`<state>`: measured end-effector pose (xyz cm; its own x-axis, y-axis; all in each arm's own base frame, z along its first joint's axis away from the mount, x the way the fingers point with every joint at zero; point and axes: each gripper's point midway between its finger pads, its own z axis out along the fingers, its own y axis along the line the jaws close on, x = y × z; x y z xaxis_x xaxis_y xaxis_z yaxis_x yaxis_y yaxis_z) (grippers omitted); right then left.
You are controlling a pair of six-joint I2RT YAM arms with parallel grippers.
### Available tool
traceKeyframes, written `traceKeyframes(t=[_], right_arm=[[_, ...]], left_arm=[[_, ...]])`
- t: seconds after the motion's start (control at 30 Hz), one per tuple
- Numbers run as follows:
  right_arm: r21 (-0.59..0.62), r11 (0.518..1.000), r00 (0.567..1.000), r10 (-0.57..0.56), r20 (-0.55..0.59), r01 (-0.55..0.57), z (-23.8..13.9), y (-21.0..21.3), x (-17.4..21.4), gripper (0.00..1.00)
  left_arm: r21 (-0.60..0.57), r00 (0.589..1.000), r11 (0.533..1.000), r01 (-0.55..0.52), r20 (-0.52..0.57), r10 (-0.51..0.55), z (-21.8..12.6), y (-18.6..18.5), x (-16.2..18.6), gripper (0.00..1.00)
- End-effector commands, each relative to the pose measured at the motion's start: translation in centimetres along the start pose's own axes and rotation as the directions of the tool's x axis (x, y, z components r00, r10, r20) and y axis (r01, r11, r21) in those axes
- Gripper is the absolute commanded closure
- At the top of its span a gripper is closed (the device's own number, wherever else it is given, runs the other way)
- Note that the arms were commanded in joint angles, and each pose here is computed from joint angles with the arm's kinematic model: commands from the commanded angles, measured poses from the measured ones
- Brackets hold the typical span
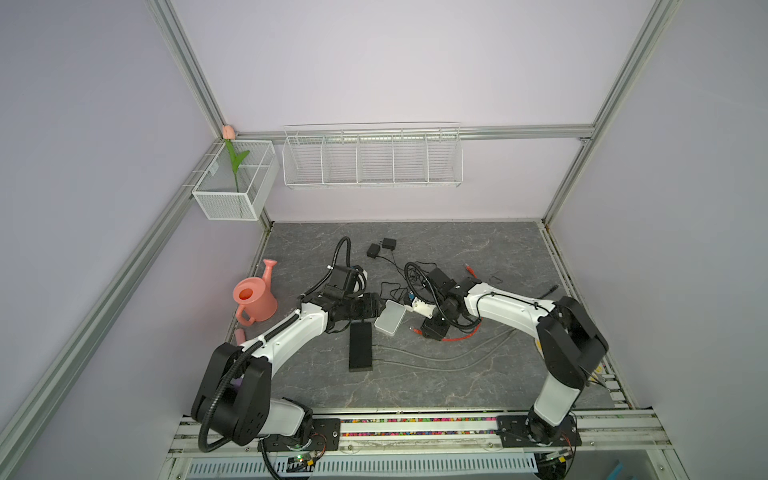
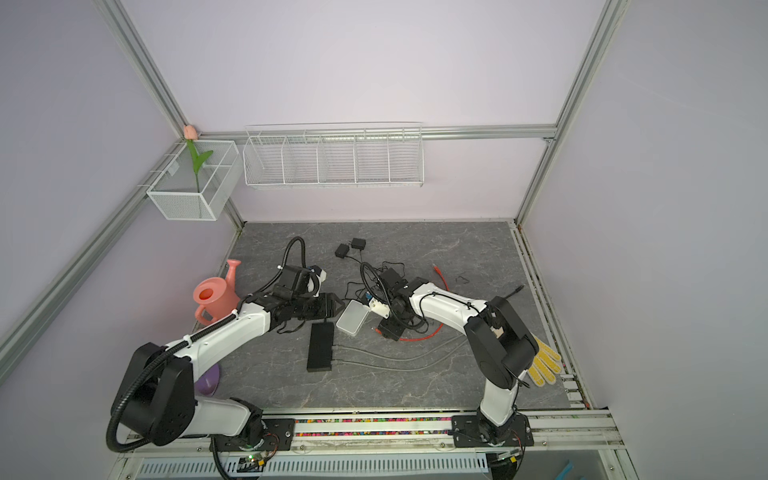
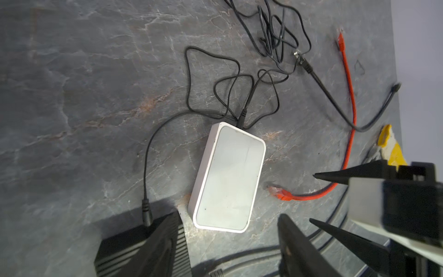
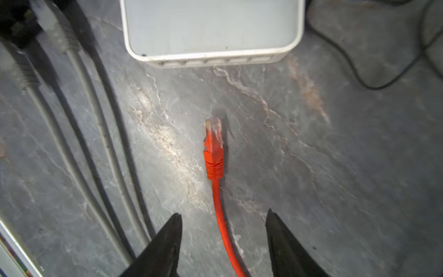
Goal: Insert the plug into the switch port
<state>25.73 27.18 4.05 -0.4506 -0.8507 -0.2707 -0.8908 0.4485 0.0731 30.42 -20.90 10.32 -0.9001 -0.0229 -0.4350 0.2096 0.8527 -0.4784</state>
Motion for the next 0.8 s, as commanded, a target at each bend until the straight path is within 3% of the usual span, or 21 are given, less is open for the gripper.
traceKeyframes(t=[0.0, 0.13, 0.23, 0.37, 0.53, 0.6, 0.77], right_arm=[[-0.043, 0.999, 1.000, -0.011, -0.012, 0.010, 1.3, 1.0, 0.0, 0.43], [-0.042, 0.999, 0.999, -0.022, -0.040, 0.020, 2.8, 1.6, 0.2, 0.48], [0.045, 0.999, 0.997, -0.023, -0.080, 0.027, 3.7, 0.7, 0.5, 0.71], [0.126, 0.988, 0.992, -0.077, -0.101, 0.090, 4.0, 1.0, 0.8, 0.93], [0.258, 0.962, 0.995, -0.096, 0.015, 0.089, 1.2, 0.0, -0.3, 0.93], [0.337, 0.938, 0.989, -0.117, 0.088, 0.081, -1.2, -0.5, -1.0, 0.93], [0.499, 0.865, 0.946, -0.200, 0.256, 0.048, -6.7, -0.7, -2.7, 0.93]], left_arm=[[0.053, 1.000, 0.998, -0.021, 0.015, 0.020, -0.3, -1.4, -1.4, 0.50], [0.076, 0.998, 0.997, -0.030, 0.054, 0.026, -1.1, -1.8, -1.8, 0.59], [0.128, 0.997, 0.991, -0.026, 0.074, 0.017, -1.9, -2.6, -1.9, 0.62], [0.184, 0.995, 0.983, -0.014, 0.101, -0.005, -3.5, -3.3, -1.8, 0.54], [0.222, 0.991, 0.975, 0.015, 0.125, -0.044, -5.5, -3.8, -0.7, 0.47], [0.309, 0.990, 0.951, 0.015, 0.129, -0.057, -6.0, -4.9, 0.0, 0.46], [0.417, 0.978, 0.904, 0.097, 0.126, -0.164, -6.7, -5.9, 0.7, 0.49]])
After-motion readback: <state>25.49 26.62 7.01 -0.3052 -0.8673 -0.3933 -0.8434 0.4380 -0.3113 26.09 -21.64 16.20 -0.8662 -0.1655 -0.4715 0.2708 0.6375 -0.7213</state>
